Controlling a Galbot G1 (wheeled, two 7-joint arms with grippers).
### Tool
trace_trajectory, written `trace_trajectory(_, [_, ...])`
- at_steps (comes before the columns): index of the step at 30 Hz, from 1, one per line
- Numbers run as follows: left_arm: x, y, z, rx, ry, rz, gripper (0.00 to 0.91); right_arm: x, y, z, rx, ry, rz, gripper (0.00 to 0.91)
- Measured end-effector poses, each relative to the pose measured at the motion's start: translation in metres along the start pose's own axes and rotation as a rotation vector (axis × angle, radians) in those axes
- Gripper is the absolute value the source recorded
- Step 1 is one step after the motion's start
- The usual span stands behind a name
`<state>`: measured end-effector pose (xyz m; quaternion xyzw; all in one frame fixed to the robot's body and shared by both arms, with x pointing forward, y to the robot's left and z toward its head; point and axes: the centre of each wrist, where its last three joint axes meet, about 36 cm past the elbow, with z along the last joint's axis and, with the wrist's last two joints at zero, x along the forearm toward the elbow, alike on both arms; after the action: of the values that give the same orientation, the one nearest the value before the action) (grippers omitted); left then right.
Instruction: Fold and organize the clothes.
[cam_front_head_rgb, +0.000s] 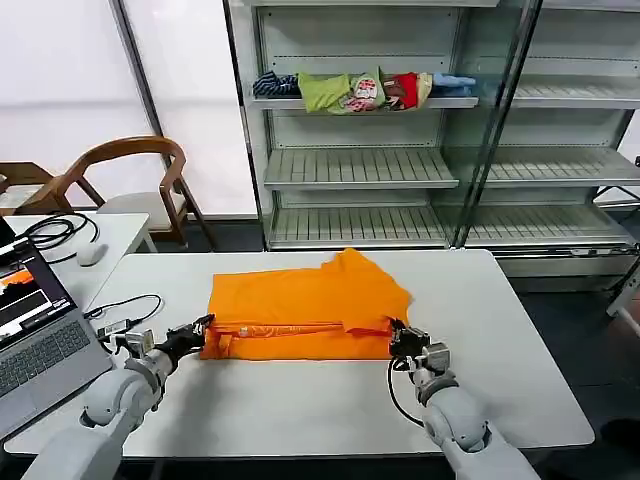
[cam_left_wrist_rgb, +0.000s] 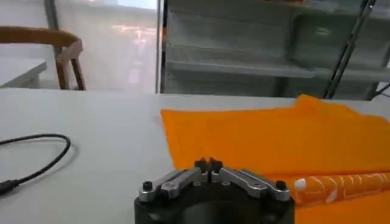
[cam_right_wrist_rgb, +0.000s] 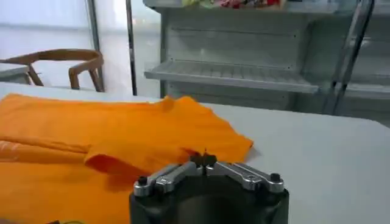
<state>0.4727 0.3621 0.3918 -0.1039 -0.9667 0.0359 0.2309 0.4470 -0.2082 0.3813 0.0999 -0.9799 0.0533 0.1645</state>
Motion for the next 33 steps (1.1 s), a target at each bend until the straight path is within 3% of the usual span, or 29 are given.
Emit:
trace_trajectory(11, [-0.005,0.012,-0.004,-0.013,-0.021,-0.033,0.907,0.004,-0.009,-0.002,0.006,0.004,0.018,0.907])
trace_trajectory(21, [0.012,0.017,-0.011,-0.034,-0.050,-0.045,0.907,0.036,-0.027,-0.009,-0.026,-0.001,0.036,0.907])
trace_trajectory(33, [0.048,-0.023,-0.001,-0.066,-0.032,0.003,0.907,0.074,-0.027,0.001,-0.051,0.028,0.023,0.907])
